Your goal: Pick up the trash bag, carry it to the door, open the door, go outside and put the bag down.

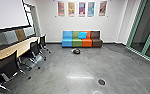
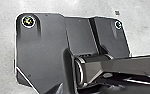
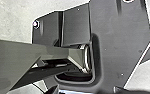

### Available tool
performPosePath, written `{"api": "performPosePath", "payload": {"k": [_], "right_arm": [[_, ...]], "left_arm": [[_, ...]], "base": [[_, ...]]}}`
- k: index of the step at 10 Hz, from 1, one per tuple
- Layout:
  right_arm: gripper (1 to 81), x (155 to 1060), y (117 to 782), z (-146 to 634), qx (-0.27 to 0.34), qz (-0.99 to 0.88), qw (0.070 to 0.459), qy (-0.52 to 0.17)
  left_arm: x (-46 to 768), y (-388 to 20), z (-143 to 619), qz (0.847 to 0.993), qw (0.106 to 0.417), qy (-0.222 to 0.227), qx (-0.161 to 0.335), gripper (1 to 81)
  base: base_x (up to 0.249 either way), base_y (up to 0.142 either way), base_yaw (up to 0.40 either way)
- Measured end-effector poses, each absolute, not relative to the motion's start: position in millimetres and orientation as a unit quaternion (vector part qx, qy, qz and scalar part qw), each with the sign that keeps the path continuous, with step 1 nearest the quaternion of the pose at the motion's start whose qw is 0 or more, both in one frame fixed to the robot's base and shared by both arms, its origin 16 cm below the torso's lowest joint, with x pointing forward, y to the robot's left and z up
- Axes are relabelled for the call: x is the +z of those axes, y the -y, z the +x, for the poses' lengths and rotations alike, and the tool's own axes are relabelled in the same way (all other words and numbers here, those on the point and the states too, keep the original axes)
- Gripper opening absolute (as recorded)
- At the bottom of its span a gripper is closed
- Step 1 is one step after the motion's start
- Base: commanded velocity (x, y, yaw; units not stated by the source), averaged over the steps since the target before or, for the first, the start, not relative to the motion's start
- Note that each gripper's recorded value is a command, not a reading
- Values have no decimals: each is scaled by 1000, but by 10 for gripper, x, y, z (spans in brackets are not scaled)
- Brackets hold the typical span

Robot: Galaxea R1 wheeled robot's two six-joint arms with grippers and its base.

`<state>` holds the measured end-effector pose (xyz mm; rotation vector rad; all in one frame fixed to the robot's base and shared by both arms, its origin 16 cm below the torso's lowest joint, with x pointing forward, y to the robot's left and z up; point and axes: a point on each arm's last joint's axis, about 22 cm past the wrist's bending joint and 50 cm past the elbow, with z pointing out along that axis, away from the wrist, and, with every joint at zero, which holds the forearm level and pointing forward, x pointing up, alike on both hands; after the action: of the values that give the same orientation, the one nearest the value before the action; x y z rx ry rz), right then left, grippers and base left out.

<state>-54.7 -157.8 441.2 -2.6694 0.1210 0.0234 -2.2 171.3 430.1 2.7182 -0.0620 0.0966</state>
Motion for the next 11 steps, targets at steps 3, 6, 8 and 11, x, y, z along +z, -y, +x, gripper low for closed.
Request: {"api": "performPosePath", "payload": {"k": [3,6,8,11], "right_arm": [[811,4414,1621,-560,9,-972,231,-43],[811,4409,1679,-566,8,-973,228,-42],[811,4407,1685,-547,7,-973,227,-42],[811,4408,1681,-547,7,-973,228,-42]], "left_arm": [[4301,-1712,-78,977,209,23,33,811],[4306,-1670,-43,976,212,23,37,811],[4308,-1653,-23,976,213,23,38,811],[4307,-1658,-27,976,212,23,37,811]], "base": [[140,0,0],[178,0,0],[190,0,0],[190,0,0]]}}
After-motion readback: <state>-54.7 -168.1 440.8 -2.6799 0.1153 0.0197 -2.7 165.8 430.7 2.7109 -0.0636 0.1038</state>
